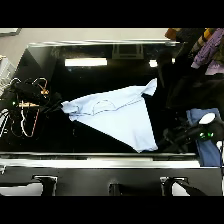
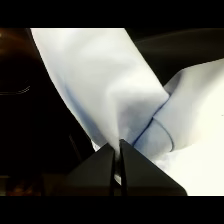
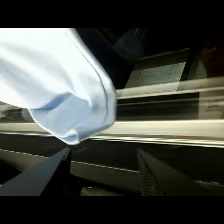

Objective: Fold the clothes and pants, and hang the long-sleeved shirts on hangers.

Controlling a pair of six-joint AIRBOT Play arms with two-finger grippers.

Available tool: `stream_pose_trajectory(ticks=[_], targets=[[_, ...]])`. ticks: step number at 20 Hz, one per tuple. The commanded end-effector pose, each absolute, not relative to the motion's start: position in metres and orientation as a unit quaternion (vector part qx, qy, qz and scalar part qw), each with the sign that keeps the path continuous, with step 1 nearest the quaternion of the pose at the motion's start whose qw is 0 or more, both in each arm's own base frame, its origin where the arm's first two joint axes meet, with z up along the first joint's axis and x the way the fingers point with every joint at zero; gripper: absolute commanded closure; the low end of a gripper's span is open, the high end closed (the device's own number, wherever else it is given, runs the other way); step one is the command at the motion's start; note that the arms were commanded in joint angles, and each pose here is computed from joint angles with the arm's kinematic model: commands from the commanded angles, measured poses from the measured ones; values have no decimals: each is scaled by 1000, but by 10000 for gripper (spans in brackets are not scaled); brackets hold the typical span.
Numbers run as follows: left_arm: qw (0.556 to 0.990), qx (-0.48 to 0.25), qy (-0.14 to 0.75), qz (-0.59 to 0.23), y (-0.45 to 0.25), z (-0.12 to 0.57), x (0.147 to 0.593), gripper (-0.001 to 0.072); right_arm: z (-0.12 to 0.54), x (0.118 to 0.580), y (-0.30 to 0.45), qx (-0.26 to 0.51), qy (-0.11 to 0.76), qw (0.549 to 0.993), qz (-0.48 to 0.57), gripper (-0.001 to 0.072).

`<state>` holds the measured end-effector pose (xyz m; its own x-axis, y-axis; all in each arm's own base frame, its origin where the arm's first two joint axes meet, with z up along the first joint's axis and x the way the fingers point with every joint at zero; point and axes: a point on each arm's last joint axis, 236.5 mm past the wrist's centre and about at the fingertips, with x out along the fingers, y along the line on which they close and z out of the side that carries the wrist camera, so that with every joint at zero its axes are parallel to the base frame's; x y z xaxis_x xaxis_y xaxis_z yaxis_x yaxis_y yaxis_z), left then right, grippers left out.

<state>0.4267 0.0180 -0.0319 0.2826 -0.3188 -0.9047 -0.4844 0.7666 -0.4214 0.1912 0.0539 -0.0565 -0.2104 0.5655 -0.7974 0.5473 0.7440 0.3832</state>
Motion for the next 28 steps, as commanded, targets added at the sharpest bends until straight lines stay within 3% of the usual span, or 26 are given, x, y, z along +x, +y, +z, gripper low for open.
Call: stream_pose_trajectory(ticks=[1,5,6,8,9,11,16,21,23,26,28], targets=[[724,-337,599,57,18,-32,425,690,-74,177,74,401,765,504,2,219],[724,-337,599,57,18,-32,425,690,-86,211,69,428,713,555,-17,244],[724,-337,599,57,18,-32,425,689,-88,218,65,429,702,568,-23,307],[725,-337,599,57,18,-32,425,689,-92,229,59,430,684,588,-34,317],[724,-336,599,57,18,-32,425,690,-93,233,58,433,678,593,-37,356],[725,-335,599,58,19,-32,425,689,-89,242,61,438,666,604,-22,662],[722,-335,603,57,18,-32,423,690,-55,279,62,450,628,634,13,678],[705,-310,634,64,22,-38,404,690,47,397,-41,337,510,788,-72,679],[697,-293,651,70,27,-42,393,690,103,453,-76,316,449,830,-97,679],[684,-281,669,74,29,-44,381,689,150,527,-101,336,385,854,-101,678],[676,-280,677,72,27,-44,377,689,147,557,-95,374,382,841,-81,678]])
